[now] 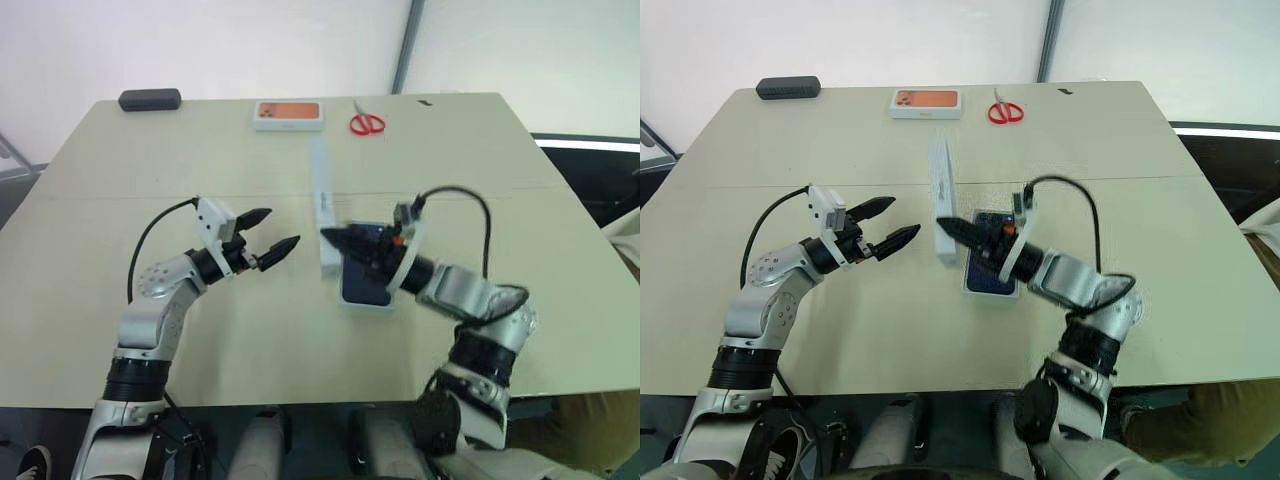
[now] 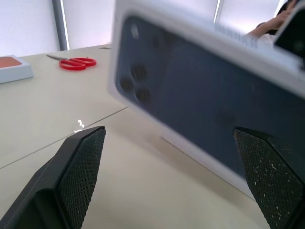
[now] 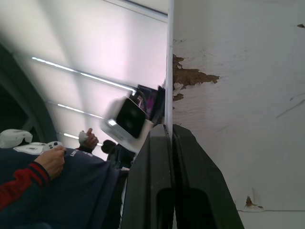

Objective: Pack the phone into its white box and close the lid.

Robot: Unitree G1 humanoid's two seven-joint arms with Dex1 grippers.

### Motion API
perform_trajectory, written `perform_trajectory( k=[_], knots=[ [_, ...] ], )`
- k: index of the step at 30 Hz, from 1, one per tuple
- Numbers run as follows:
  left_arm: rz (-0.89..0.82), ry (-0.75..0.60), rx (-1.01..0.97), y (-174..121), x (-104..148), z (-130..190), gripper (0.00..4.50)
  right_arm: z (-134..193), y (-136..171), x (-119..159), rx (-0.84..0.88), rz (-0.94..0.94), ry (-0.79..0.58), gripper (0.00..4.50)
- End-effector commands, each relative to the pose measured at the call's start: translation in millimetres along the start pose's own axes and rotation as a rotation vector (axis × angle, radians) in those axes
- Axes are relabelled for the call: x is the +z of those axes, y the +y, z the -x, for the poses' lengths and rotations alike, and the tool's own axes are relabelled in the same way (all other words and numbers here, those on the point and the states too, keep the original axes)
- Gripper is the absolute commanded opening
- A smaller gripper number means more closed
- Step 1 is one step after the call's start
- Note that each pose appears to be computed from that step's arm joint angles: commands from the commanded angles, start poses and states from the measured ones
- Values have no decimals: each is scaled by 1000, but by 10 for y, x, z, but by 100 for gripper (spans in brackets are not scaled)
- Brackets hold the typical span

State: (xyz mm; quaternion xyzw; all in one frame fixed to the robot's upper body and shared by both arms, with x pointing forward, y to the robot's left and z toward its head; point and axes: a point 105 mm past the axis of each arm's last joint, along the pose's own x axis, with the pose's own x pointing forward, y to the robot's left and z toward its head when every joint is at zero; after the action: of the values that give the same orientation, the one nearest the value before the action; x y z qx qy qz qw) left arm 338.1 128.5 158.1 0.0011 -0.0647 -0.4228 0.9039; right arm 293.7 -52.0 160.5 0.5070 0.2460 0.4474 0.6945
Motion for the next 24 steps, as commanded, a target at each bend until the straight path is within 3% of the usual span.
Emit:
perform_trajectory(
  k=[1, 10, 12, 13, 15, 22, 24],
  knots=[
    [-2, -40, -21, -69, 108, -34, 450, -20, 132, -111, 34, 14, 32, 4],
    [12, -12, -49, -245, -33, -118, 14, -6, 75, -183, -20, -79, 42, 0],
    [9, 21, -63, -309, -140, -134, 6, 22, -16, -229, -55, -84, 50, 0],
    [23, 32, -68, -337, -184, -141, 2, 35, -41, -247, -65, -80, 52, 29],
    [33, 51, -70, -376, -250, -152, 0, 61, -95, -261, -95, -70, 53, 99],
    [40, 49, -80, -443, -282, -199, 0, 159, 16, 91, -114, 104, -27, 444],
    [45, 43, -82, -457, -277, -236, 0, 238, 82, 178, -101, 169, -35, 444]
  ],
)
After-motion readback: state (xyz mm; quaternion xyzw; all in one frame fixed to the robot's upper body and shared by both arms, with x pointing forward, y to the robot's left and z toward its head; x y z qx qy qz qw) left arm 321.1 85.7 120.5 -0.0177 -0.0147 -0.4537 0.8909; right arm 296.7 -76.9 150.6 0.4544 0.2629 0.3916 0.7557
